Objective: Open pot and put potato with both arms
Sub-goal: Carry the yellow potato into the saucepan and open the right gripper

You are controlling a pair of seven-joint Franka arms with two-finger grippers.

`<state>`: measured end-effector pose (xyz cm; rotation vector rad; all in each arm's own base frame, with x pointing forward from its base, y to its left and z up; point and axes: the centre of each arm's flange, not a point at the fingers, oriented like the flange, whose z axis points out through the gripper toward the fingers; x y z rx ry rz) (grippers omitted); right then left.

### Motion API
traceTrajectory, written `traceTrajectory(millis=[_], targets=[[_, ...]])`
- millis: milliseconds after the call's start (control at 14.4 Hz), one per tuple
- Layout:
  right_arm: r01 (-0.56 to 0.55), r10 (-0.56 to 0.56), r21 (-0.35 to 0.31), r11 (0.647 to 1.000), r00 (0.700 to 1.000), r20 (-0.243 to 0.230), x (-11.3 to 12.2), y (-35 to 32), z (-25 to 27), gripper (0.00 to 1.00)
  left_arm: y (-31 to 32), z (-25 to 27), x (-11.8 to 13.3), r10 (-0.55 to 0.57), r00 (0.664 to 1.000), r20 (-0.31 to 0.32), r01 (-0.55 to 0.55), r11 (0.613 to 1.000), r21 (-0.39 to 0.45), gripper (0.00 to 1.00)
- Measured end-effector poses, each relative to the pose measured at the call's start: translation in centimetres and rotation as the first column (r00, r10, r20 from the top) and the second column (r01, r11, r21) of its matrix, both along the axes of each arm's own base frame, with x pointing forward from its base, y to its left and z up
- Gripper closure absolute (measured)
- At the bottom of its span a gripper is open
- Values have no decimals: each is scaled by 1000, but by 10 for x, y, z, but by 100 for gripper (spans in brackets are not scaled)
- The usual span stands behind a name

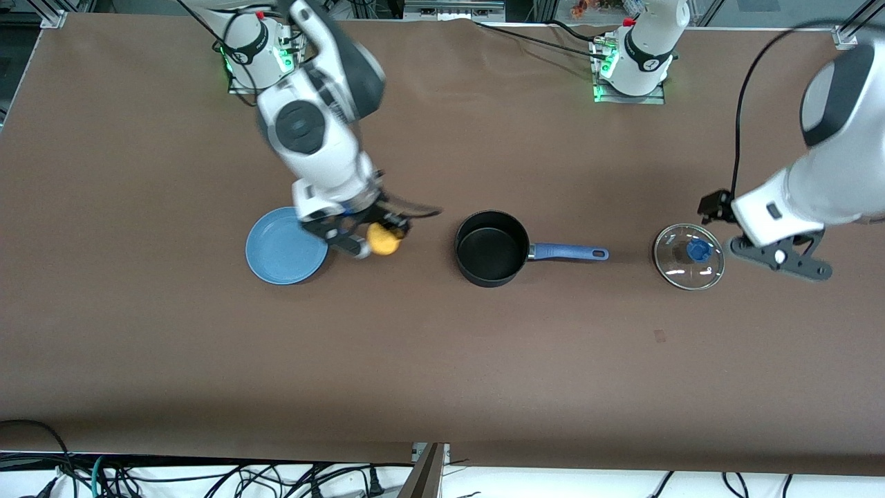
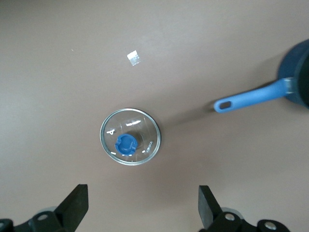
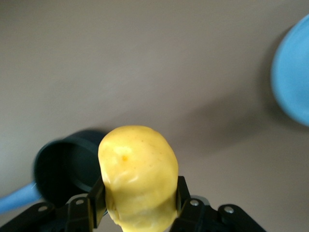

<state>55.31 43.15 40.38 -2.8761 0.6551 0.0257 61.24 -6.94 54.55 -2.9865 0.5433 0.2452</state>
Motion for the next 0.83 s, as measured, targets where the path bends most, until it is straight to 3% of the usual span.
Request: traceTrajectory(millis=[278, 556, 833], targets=[[-2, -5, 103, 995, 997, 71, -21, 78, -18, 41, -8, 28, -25, 49, 999, -22, -49, 999, 0, 0], [29, -45, 167, 985, 995, 93, -29, 114, -63, 41, 44, -12, -23, 209, 972, -111, -214, 976, -33, 0], [32, -45, 165, 986, 996, 79, -32, 123, -105, 41, 62, -28, -51, 257, 966, -6, -257, 964, -62, 0]])
